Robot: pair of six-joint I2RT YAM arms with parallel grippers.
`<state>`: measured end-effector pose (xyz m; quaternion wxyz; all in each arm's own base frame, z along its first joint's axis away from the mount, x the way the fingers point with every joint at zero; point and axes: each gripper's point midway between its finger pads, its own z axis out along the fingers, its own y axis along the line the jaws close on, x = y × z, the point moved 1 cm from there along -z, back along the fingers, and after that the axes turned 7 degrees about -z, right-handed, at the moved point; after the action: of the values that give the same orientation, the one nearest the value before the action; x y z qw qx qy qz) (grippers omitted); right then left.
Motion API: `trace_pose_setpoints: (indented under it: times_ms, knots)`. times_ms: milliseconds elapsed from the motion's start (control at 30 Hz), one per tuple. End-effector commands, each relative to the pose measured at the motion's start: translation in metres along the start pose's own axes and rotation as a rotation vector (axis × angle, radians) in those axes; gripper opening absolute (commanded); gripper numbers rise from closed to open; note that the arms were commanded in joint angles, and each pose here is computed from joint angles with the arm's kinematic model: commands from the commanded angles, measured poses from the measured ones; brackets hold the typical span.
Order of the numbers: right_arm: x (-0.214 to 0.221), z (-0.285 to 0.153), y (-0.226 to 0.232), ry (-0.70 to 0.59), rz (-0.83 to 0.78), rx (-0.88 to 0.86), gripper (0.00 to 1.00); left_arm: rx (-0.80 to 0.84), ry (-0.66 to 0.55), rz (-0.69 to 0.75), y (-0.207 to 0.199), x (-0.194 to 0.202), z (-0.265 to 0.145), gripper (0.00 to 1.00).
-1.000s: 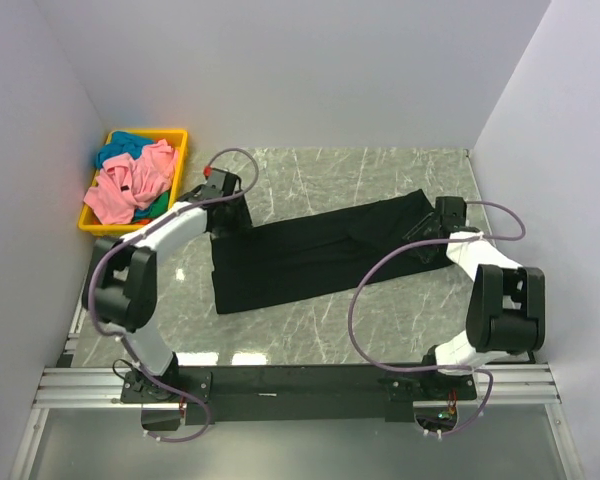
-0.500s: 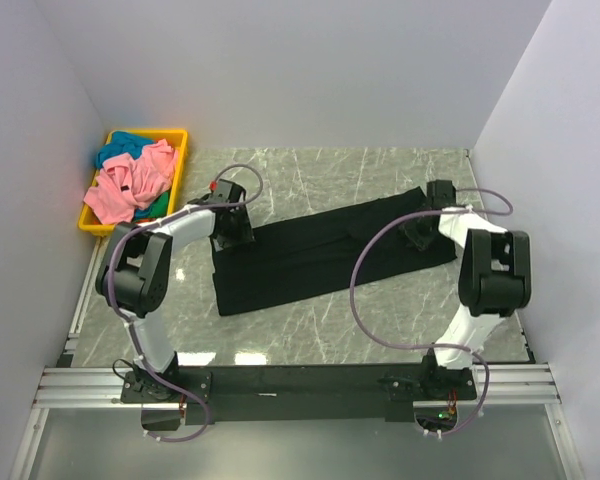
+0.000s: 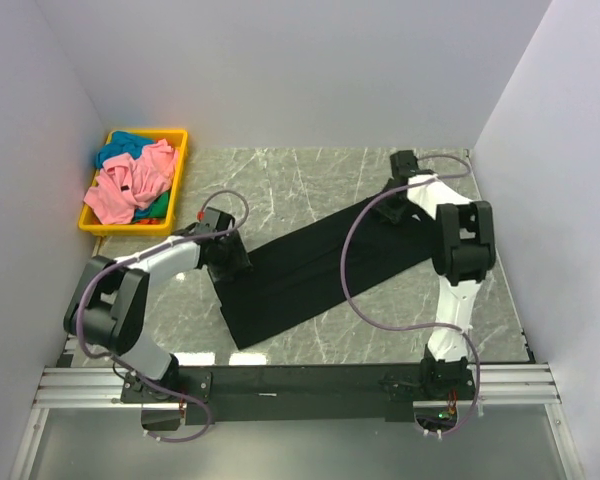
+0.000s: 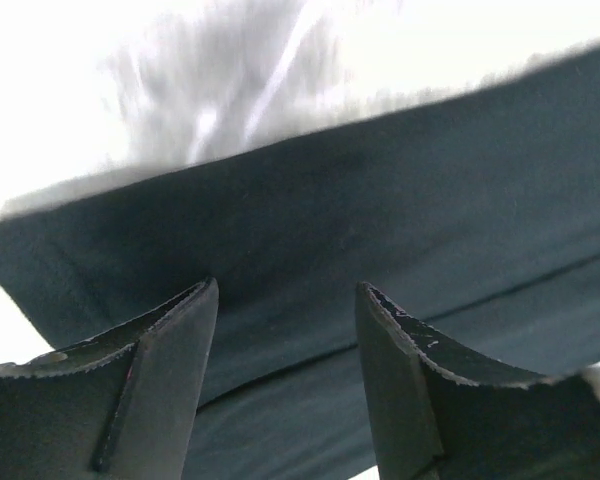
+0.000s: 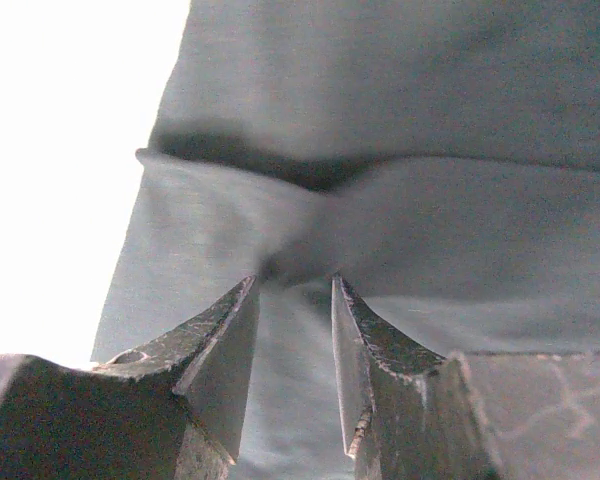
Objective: Fold and stack the t-shirts
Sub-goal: Fold the tshirt
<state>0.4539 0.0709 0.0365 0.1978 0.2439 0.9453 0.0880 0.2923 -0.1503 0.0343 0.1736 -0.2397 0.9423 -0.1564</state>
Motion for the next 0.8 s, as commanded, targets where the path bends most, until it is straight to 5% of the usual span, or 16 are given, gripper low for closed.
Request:
trace_pose_setpoints:
  times_ms: [0,467,767]
  knots:
    - [0.004,-0.004,0.037,0.024,-0.079,-0.034,0.42,-0.102,0.202,-0.041,0.037,0.063,-0.003,0.65]
    - [0.075,0.037,0.146,0.162,-0.313,-0.192,0.42,-0.018,0.295,-0.053,0.038,0.124,-0.03,0.7]
    - [0.076,0.016,0.218,0.051,-0.538,-0.354,0.44,0.061,0.409,0.002,0.02,0.155,-0.045,0.77]
